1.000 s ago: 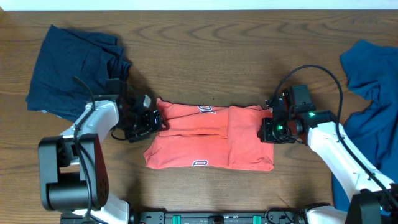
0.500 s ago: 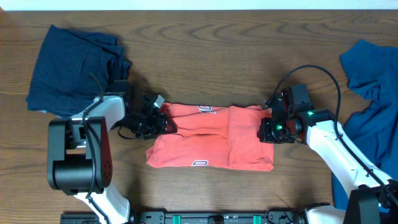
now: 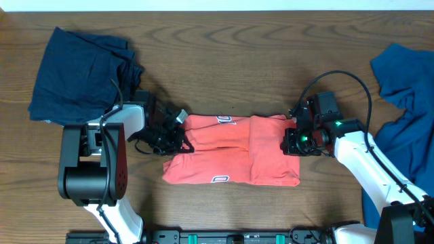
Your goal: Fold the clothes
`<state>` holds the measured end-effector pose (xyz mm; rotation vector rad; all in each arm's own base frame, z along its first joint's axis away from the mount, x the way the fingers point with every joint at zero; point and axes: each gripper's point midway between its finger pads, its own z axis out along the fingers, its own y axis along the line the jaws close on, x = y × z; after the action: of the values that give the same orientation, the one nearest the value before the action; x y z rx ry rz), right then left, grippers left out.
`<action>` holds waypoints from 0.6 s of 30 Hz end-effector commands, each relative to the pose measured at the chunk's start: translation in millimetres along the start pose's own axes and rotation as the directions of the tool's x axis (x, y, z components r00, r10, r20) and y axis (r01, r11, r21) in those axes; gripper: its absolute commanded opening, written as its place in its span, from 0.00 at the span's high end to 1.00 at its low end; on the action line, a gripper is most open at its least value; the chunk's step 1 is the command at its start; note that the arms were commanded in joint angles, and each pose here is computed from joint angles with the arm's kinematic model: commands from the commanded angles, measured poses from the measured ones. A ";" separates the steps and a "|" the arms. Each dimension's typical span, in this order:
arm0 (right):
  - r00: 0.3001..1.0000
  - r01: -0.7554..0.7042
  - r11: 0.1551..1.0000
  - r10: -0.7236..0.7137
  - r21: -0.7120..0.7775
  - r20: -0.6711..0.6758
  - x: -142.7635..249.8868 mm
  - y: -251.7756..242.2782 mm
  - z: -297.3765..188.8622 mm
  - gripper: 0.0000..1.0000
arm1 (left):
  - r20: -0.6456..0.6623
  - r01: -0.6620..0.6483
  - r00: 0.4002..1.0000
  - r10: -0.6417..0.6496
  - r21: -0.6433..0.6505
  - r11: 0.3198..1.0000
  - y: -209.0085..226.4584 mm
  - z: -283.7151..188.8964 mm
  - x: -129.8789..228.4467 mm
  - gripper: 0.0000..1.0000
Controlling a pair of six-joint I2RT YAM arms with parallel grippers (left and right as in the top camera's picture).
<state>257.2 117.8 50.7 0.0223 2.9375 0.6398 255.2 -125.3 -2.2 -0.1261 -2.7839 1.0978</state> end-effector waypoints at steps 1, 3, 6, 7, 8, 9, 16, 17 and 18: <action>1.000 0.005 1.000 -0.005 -0.001 0.001 -1.0 -1.4 -0.1 0.99 | -0.069 0.050 0.996 -0.062 -0.157 0.986 22.9 -4.1 13.2 0.94; 1.000 0.005 1.000 -0.005 0.000 0.000 -0.9 -1.5 -0.2 0.99 | -0.064 0.048 0.996 -0.058 -0.157 0.986 11.2 -17.1 10.3 0.94; 1.000 0.005 1.000 -0.005 -0.001 0.001 -1.0 -1.4 -0.2 0.99 | -0.036 0.026 0.999 -0.032 -0.161 0.987 -13.3 -44.8 1.9 0.94; 1.000 0.005 1.000 -0.005 0.000 0.001 -1.0 -1.5 -0.3 0.98 | -0.018 0.014 1.000 -0.017 -0.163 0.987 -22.3 -55.0 -1.8 0.94; 1.000 0.004 1.000 -0.004 0.000 0.001 -1.2 -1.6 -0.3 0.99 | 0.005 -0.004 1.000 0.005 -0.166 0.986 -33.2 -66.5 -6.0 0.94; 1.000 0.005 1.000 -0.005 0.000 0.001 -1.2 -1.6 -0.3 0.99 | 0.022 -0.020 0.999 0.024 -0.179 0.984 -39.7 -74.5 -8.8 0.94; 1.000 -0.010 1.000 0.010 0.003 0.008 -3.1 -5.3 -1.8 0.99 | 0.141 -0.058 0.985 0.098 -0.264 0.963 -85.0 -107.8 -17.5 0.94; 1.000 -0.021 1.000 0.021 0.006 0.012 -4.3 -7.6 -2.5 0.99 | 0.145 -0.070 0.983 0.111 -0.264 0.962 -92.5 -106.8 -16.3 0.94; 0.999 -0.041 0.999 0.040 0.013 0.017 -5.5 -10.9 -3.4 0.99 | 0.144 -0.081 0.982 0.123 -0.264 0.961 -98.4 -104.9 -14.8 0.94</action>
<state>259.1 113.5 50.7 0.0469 2.9342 0.6369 287.5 -120.1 130.8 -0.2456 -3.0682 0.8195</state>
